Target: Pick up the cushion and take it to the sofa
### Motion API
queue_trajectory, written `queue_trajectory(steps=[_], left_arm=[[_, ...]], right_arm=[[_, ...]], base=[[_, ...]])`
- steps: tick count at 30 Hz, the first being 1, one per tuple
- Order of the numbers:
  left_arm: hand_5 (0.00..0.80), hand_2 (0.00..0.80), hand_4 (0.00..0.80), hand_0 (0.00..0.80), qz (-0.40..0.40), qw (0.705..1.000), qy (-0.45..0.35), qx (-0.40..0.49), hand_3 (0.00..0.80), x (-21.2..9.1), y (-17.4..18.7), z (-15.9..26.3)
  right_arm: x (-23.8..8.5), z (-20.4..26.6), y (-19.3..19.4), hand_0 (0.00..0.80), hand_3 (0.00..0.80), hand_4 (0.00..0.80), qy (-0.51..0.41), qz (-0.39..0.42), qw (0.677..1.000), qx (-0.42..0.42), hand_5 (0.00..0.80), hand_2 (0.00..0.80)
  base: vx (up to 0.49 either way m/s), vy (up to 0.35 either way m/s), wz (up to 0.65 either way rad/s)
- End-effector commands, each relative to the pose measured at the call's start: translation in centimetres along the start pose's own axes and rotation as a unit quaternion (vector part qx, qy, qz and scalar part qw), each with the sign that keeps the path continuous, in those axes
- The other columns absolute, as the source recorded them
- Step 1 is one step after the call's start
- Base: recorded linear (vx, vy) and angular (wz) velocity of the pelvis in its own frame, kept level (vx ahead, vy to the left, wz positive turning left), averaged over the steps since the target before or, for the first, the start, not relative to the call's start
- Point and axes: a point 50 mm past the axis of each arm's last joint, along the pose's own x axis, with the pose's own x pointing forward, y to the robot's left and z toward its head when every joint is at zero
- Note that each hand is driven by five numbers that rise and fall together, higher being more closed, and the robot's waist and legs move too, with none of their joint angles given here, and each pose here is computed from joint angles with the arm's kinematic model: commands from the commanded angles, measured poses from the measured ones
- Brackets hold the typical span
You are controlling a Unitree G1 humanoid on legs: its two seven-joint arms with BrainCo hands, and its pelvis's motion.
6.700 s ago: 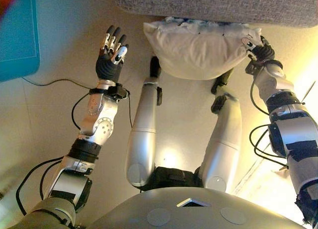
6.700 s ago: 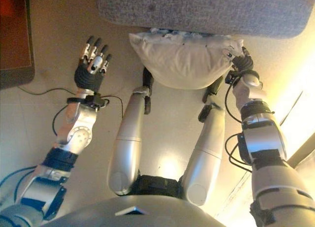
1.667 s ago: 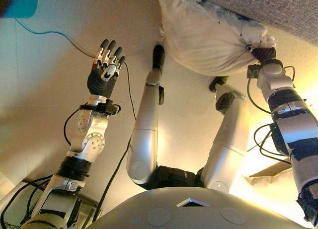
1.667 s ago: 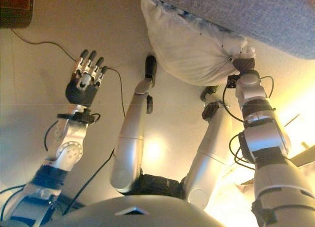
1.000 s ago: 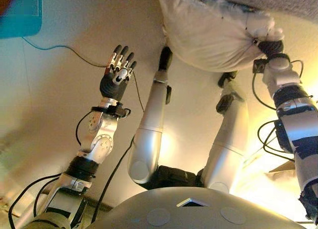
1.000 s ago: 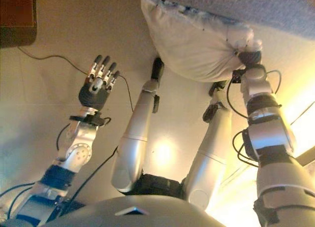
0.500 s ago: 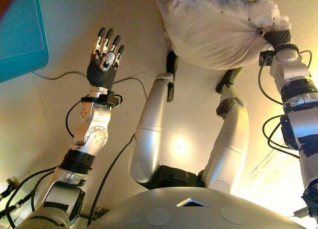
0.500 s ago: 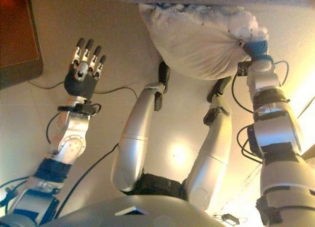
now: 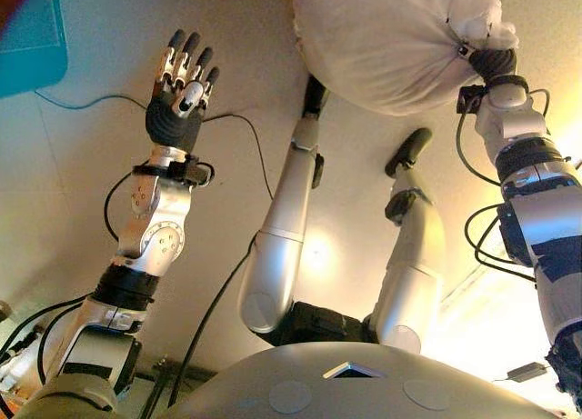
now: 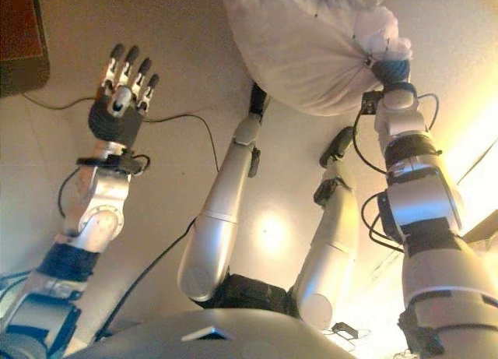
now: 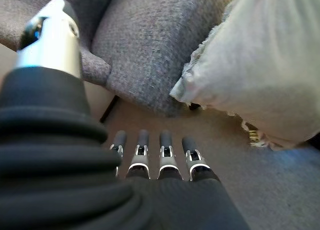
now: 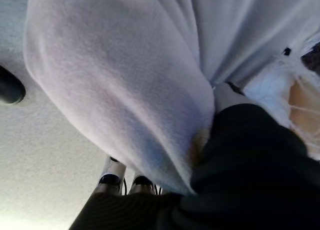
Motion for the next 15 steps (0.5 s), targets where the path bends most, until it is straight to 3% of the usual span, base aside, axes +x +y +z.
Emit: queue_trajectory(steps=[1, 15], left_arm=[[0.000, 0.000, 0.000, 0.000, -0.015, 1.000, -0.027, 0.000, 0.000, -0.3, -0.6, 0.8], [0.000, 0.000, 0.000, 0.000, 0.072, 0.997, 0.018, 0.029, 0.000, -0.9, 1.3, -1.5]], right_arm=[[0.0, 1.9, -2.1, 0.800, 0.800, 0.800, -0.070, -0.033, 0.997, 0.023, 0.800, 0.800], [-2.5, -3.1, -0.8, 0.800, 0.800, 0.800, -0.083, -0.043, 0.996, 0.009, 0.800, 0.800]], base=[[-0.002, -0.035, 0.08], [0.010, -0.049, 0.14]])
